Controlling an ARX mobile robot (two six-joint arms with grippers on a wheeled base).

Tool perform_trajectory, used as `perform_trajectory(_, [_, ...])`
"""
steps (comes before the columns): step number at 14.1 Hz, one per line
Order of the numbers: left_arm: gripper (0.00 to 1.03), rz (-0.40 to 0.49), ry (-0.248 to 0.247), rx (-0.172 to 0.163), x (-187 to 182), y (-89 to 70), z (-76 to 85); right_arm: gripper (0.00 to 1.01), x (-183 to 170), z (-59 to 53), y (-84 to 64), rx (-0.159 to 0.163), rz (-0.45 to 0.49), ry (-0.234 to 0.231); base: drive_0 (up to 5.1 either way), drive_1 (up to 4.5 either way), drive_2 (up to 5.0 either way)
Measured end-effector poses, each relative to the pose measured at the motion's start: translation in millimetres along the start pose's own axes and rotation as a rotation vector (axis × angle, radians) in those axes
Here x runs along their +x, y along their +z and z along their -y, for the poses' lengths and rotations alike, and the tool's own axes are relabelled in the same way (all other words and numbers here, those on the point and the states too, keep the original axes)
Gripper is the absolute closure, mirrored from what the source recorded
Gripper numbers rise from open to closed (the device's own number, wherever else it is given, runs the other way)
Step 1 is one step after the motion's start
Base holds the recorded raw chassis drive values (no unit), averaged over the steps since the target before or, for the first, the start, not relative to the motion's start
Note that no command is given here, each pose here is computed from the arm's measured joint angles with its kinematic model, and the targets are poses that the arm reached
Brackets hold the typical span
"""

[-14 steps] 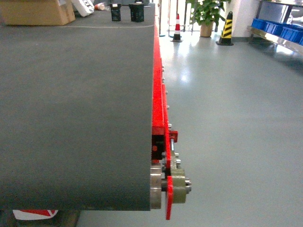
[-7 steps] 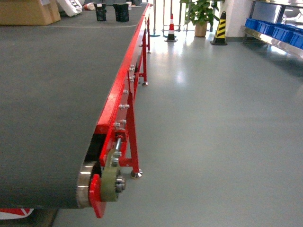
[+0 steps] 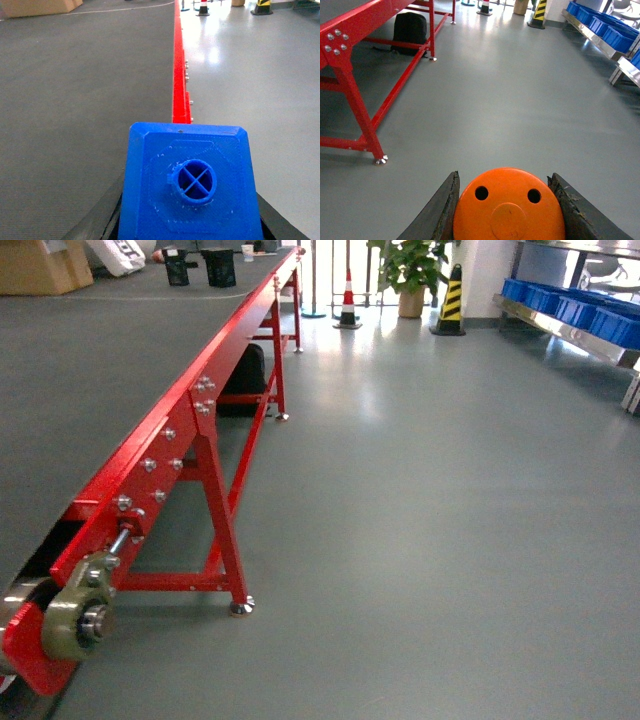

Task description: Sort blue parts and orange caps into right shelf containers

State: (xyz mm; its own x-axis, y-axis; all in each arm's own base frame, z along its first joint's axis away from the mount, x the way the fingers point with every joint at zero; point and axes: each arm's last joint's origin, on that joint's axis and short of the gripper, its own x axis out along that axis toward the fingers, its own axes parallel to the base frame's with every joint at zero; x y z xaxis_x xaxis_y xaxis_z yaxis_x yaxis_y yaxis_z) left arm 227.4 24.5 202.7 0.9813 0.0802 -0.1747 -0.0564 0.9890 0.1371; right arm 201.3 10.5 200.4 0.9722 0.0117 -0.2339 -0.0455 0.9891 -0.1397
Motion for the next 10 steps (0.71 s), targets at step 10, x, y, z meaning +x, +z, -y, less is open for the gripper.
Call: perform_trajectory(10, [0.58, -0.003, 0.003, 0.002, 0.1, -0.4, -0.3, 0.57, 0.1, 0.0, -0.2, 0.000, -0.002, 0.000, 5.1, -2.36, -2.4])
